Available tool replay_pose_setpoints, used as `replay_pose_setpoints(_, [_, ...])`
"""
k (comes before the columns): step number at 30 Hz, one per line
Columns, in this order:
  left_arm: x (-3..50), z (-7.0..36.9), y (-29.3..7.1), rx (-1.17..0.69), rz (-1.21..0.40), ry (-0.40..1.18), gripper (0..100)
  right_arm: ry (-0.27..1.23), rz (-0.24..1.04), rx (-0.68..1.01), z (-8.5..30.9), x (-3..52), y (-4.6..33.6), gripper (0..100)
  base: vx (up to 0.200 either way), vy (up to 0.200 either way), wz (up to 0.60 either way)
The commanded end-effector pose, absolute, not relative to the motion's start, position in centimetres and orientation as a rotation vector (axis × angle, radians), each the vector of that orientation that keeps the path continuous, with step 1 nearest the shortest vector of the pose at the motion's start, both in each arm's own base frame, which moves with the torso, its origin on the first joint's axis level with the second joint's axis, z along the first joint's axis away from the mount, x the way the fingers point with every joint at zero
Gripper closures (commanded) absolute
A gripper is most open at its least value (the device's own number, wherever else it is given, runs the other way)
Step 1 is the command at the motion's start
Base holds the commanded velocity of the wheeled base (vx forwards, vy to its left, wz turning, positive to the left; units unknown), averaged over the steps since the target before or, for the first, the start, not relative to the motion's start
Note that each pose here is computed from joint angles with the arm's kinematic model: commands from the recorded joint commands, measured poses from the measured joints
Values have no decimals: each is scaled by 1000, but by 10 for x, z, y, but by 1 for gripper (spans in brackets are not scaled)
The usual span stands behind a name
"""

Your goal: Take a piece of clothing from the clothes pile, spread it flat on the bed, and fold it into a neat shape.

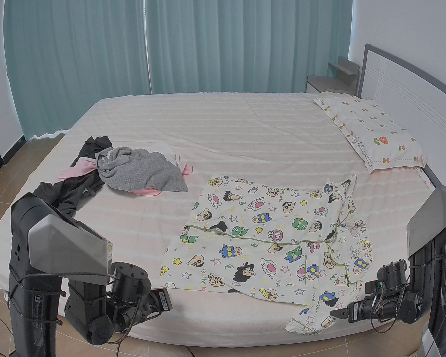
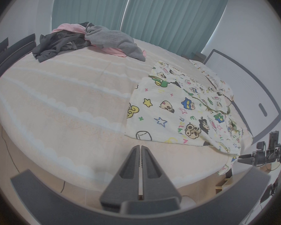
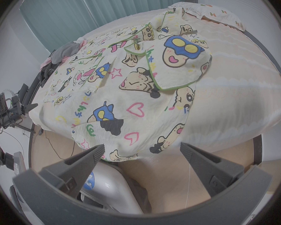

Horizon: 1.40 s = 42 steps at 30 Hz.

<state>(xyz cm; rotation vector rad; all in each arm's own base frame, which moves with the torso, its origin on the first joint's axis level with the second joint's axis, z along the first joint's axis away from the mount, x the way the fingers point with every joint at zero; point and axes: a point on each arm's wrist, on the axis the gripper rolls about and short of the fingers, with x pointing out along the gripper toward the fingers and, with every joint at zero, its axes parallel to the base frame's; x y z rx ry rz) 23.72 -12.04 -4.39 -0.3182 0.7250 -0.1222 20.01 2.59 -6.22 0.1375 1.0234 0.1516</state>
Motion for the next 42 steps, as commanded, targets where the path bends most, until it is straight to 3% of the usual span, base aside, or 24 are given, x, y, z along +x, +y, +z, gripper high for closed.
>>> replay_pose_setpoints(1, [229,-35,-114,-349,-154,706,100,1025,116,159,-54,196,18,0,0,0,0])
replay_pose_setpoints(14, [229,-31,-125,-432,-178,663,100,1016,106,181,-47,195,14,0,0,0,0])
replay_pose_setpoints(23, [228,-31,-126,-430,-182,666,100,985,102,186,-42,197,12,0,0,-200,0])
replay_pose_setpoints(37, [231,-31,-129,-430,-165,641,100,761,93,242,-12,209,-5,0,0,-43,0])
replay_pose_setpoints(42, [231,-30,-129,-432,-165,640,100,662,69,406,-10,221,-9,0,0,0,0])
